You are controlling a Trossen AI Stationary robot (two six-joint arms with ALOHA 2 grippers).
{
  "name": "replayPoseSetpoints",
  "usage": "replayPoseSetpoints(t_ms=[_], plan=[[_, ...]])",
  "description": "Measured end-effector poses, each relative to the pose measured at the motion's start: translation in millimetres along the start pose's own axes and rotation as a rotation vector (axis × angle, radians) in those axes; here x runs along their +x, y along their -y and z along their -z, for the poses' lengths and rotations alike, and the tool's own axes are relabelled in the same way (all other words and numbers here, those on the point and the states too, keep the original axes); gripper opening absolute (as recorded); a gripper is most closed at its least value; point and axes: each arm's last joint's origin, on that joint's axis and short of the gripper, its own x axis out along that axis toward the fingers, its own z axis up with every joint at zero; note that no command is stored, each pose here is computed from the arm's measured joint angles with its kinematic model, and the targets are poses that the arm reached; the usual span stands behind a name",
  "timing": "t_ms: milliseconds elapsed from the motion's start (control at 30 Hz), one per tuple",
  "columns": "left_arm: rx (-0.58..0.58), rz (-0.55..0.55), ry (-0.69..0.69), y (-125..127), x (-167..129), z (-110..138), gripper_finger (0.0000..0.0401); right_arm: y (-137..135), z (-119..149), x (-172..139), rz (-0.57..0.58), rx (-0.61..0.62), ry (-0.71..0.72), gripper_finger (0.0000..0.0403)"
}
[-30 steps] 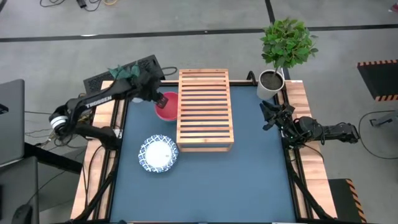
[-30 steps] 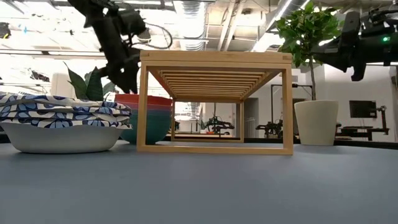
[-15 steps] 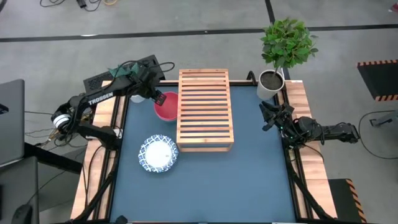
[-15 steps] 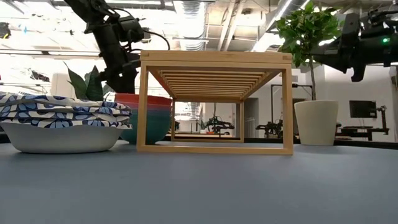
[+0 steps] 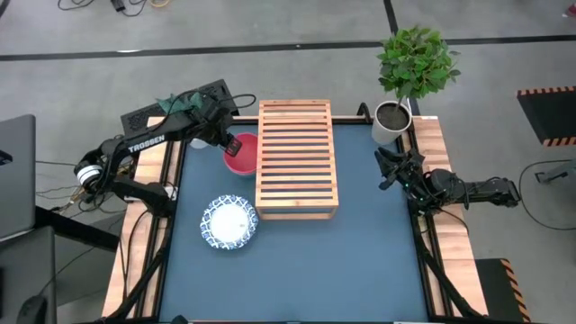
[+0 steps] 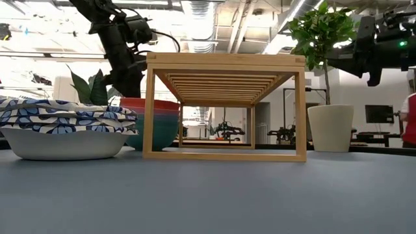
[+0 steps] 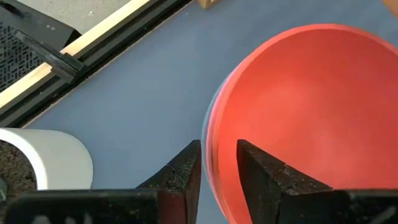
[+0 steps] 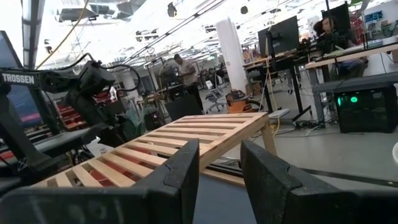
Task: Place and stack bowls onto a shelf
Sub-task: Put the red bowl on the shelf
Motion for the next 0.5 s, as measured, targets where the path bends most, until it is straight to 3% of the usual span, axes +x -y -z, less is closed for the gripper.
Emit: replayPoseSetpoints(t_ms=[400, 500], plan=[[0.025, -0.003, -0.006, -0.2, 0.0, 0.6, 0.0006, 0.0, -0.3, 0.0, 0.000, 0.003, 0.003, 0.0143], [0.027, -0.002, -0.006, -0.2, 0.0, 0.6, 0.0004, 0.0, -0.3, 0.0, 0.000, 0.002, 0.003, 0.0143]])
